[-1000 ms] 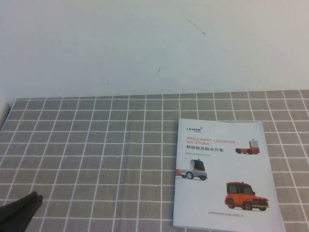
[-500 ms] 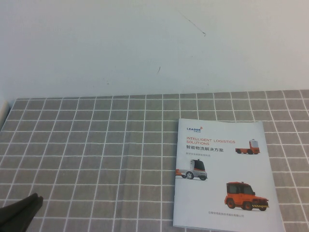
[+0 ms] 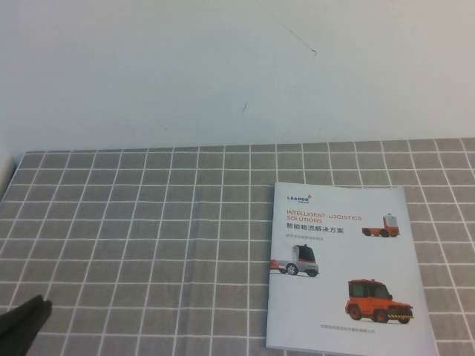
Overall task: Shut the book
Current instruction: 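Close the open booklet and leave it lying on the table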
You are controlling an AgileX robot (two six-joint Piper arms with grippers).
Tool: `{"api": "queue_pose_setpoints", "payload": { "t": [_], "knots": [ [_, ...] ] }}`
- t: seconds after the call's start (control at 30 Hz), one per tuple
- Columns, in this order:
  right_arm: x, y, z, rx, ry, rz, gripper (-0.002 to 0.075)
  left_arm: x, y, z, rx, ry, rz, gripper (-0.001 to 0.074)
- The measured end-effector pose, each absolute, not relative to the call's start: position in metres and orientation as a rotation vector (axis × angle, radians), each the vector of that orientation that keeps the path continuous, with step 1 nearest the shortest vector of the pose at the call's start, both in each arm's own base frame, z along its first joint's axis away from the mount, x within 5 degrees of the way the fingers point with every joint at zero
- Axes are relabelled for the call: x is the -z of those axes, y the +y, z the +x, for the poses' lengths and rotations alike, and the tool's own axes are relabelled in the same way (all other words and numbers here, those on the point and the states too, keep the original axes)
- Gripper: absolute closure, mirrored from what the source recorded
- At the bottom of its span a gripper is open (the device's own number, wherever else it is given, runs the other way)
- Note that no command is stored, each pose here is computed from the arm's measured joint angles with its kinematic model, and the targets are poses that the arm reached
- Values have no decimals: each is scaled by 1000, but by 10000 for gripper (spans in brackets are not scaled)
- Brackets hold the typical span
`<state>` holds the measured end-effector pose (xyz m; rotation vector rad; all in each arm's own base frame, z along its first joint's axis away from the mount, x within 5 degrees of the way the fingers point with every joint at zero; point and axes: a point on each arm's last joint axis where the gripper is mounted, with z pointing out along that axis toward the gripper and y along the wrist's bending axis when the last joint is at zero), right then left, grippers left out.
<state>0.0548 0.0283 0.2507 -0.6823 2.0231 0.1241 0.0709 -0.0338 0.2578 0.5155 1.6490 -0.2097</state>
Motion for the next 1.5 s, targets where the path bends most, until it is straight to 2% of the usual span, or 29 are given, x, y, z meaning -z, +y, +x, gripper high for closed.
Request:
{"api": "queue_pose_setpoints", "payload": {
  "t": [0.23, 0.43, 0.77, 1.0, 1.5],
  "knots": [
    [-251, 29, 55, -131, 2023, -680, 729, -257, -16, 56, 81, 1652, 385, 738],
    [-251, 29, 55, -132, 2023, -679, 729, -238, -9, 49, 7, 1814, 341, 738],
    [-251, 29, 55, -132, 2023, -679, 729, -173, -9, 54, 149, 1956, 125, 738],
    [-251, 29, 55, -135, 2023, -678, 729, -176, -7, 52, 180, 1870, 29, 738],
    [-250, 29, 55, -140, 2025, -677, 729, -177, -4, 52, 158, 1857, -55, 738]
  ]
}}
